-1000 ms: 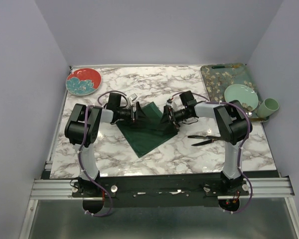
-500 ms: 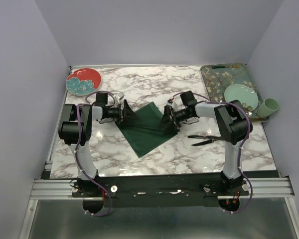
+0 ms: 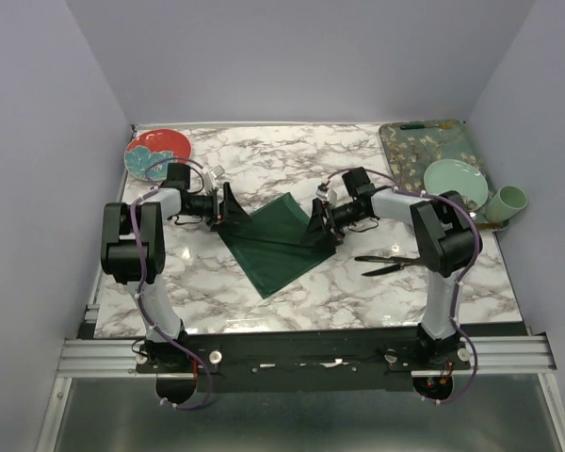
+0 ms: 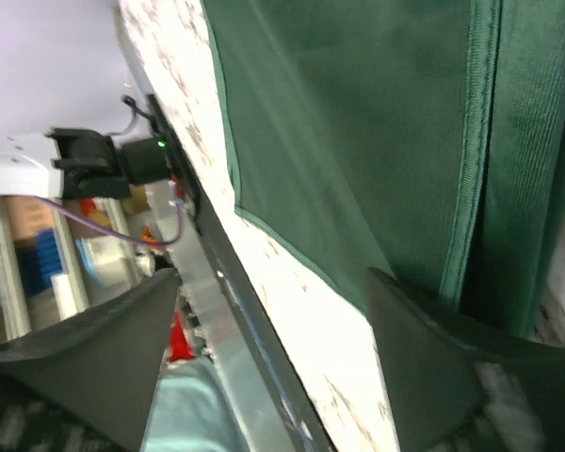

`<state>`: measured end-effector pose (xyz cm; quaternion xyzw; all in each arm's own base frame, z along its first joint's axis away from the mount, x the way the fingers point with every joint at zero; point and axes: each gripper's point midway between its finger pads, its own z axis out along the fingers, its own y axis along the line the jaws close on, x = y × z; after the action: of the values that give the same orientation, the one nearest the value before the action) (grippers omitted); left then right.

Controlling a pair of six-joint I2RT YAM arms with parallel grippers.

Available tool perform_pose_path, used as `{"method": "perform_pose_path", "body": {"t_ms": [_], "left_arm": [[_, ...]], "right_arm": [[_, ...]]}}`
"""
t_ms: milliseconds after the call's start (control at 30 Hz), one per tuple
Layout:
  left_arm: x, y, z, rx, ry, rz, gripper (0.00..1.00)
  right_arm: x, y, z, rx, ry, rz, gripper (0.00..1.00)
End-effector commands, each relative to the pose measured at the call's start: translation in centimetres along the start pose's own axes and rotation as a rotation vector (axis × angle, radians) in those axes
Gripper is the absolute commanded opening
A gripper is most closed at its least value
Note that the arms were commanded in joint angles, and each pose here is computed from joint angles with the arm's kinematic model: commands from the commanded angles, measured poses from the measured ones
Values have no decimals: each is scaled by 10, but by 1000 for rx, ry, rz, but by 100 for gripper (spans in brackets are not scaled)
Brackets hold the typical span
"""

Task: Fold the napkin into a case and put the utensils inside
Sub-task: Smooth out the upper triangle-folded napkin at the center of the board, then pick up the upper triangle-folded napkin from the center of the board.

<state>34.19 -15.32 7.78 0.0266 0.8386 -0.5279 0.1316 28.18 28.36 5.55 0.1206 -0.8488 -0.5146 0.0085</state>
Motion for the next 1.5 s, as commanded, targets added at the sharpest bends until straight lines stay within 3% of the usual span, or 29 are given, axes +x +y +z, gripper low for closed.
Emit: {"method": "perform_pose_path", "body": {"t_ms": [0, 67, 100, 200, 467, 667, 1067, 1300, 1400, 1467], "left_arm": [[-25, -9, -30, -223, -41, 269, 82], [-39, -3, -38, -304, -51, 342, 69], [-42, -2, -37, -327, -46, 361, 55], [-55, 4, -34, -401, -14, 460, 46], [-66, 10, 2, -461, 125, 659, 54], [-73, 17, 31, -439, 174, 695, 54], [-72, 18, 77, -311, 230, 697, 53], [-53, 4, 90, -183, 271, 680, 50], [-42, -1, 92, -125, 292, 670, 50], [-37, -5, 92, -94, 301, 668, 50]], "right_arm": [[-30, 38, -34, 80, -90, -209, 77], [-42, 37, -39, 140, -120, -262, 71], [-44, 34, -40, 157, -120, -268, 67], [-53, 15, -41, 252, -135, -292, 63], [-63, -34, -39, 414, -106, -296, 63], [-48, -56, -33, 440, -51, -256, 56], [20, -46, -5, 217, 108, -141, 33], [61, -17, 15, 90, 199, -75, 36], [69, -10, 16, 53, 207, -22, 44], [69, -9, 13, 61, 201, -21, 55]]}}
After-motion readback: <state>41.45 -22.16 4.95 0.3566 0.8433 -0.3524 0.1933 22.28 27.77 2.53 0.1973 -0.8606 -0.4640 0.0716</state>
